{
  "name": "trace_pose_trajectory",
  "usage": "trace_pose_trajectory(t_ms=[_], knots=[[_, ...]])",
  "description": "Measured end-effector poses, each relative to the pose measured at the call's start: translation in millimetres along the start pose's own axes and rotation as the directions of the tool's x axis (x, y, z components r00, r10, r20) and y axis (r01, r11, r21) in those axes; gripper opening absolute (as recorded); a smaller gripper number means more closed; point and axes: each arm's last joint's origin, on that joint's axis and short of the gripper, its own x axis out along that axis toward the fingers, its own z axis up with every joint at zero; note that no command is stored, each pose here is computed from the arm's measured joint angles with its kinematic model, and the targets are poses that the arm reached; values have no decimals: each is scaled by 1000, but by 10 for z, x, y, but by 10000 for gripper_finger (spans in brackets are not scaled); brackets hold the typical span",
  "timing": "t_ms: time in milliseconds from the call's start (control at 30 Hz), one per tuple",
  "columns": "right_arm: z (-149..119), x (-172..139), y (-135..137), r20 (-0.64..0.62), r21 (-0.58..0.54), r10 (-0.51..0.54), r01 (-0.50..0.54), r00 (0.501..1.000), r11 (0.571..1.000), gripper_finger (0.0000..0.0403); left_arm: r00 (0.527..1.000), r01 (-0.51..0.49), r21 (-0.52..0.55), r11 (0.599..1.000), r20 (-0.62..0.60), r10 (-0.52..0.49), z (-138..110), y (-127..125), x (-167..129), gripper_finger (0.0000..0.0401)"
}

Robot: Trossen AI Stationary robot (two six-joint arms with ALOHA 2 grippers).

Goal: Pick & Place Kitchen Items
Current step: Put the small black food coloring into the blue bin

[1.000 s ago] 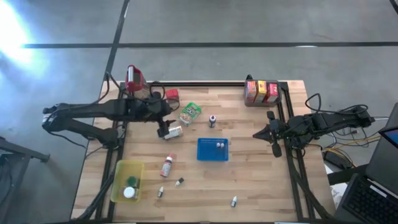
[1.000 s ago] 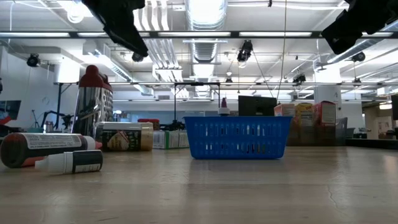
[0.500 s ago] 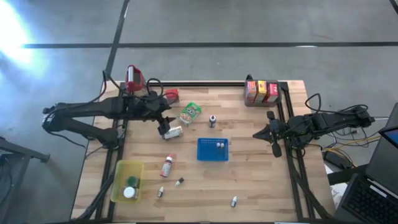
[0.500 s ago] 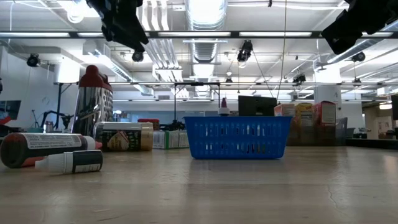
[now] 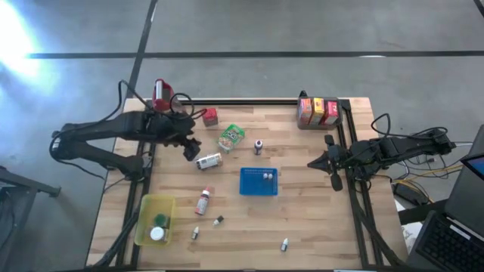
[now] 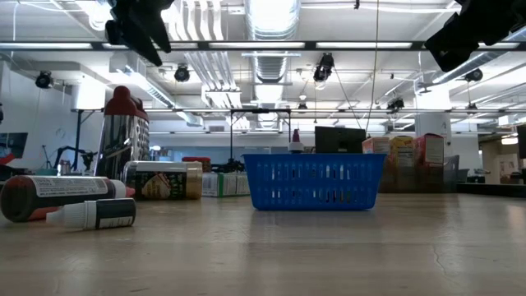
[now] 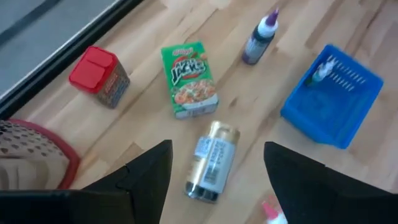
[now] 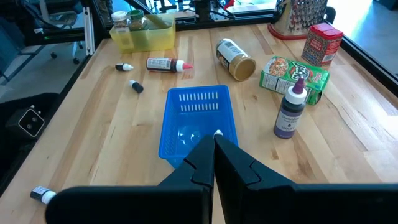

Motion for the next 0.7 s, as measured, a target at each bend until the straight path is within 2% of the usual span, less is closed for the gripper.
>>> trace_pose_trajectory(t_ms=[167,233,333,400,467,600,700], knots=[[0,0,0,0,0,0,0,1000,1000,8,999,3,-16,1000,-34,-4,-29,-4,-23,254],[0,0,0,0,0,0,0,1000,1000,8,998,-41,10,999,-50,41,-80,3,-7,252],[0,0,0,0,0,0,0,1000,1000,8,985,-171,55,984,-25,172,-169,21,83,247],[0,0,0,0,0,0,0,1000,1000,8,978,-206,76,976,-7,207,-179,20,135,245],[0,0,0,0,0,0,0,1000,1000,8,984,-176,82,981,-22,178,-173,-2,163,243],[0,0,0,0,0,0,0,1000,1000,8,991,-40,34,999,-125,44,-227,-103,197,242],[0,0,0,0,0,0,0,1000,1000,8,989,-9,68,998,-145,18,-285,-223,209,241]])
